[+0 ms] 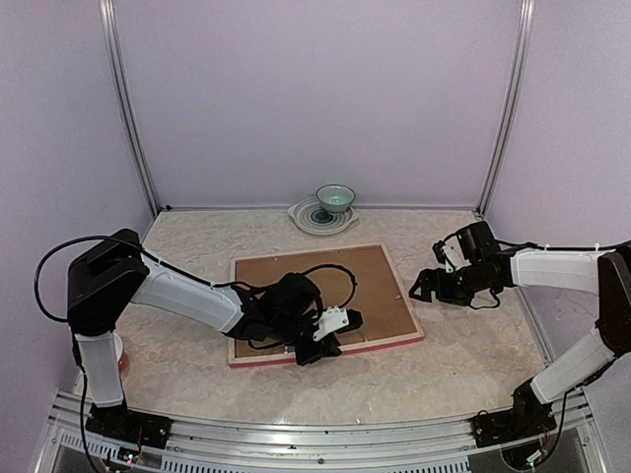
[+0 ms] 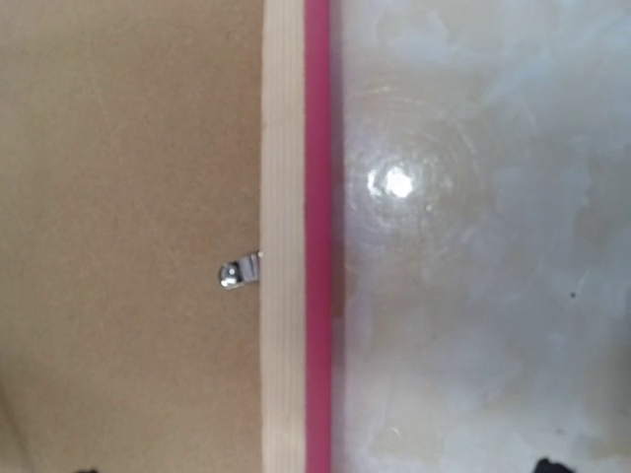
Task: Put the photo into the frame
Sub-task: Pick up the photo frame from the center of the board.
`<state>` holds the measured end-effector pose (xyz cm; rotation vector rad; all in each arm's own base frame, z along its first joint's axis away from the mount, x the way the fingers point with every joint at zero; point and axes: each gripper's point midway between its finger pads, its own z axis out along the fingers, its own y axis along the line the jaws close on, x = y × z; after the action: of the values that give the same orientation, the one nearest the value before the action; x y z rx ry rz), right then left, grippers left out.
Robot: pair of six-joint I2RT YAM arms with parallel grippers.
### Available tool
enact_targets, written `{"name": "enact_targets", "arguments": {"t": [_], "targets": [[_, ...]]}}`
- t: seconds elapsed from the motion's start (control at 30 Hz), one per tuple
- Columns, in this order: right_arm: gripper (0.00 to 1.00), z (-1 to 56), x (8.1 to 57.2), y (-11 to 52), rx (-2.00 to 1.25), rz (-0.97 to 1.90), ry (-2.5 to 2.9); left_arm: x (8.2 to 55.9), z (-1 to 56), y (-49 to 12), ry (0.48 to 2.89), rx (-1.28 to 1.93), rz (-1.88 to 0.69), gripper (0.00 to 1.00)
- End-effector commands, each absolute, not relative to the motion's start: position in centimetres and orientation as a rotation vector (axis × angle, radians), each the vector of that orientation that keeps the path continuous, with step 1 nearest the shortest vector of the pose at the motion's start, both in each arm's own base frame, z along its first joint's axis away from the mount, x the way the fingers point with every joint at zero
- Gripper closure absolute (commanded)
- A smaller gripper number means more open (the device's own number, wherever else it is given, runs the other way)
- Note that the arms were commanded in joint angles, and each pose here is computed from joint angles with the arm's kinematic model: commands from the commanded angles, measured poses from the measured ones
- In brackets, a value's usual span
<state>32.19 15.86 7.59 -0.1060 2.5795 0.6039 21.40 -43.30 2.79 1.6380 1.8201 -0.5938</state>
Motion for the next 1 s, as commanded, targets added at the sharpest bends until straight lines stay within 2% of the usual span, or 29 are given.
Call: {"name": "enact_targets", "arguments": {"t": [0.0, 0.57, 0.97], "targets": [[0.05, 7.9, 32.4, 15.5, -0.083, 0.639, 2.567, 21.1, 0.3, -41.3, 1.922, 1.666, -0.496, 1.00], [0.05, 6.7, 31.3, 17.8, -0.077, 0.924, 2.596, 22.4, 6.2, -42.1, 1.826, 1.548, -0.414, 1.00], [0.06, 5.5, 30.0, 19.6, -0.051, 1.133, 2.602, 22.1, 10.0, -42.7, 1.745, 1.497, -0.456, 1.00]]}}
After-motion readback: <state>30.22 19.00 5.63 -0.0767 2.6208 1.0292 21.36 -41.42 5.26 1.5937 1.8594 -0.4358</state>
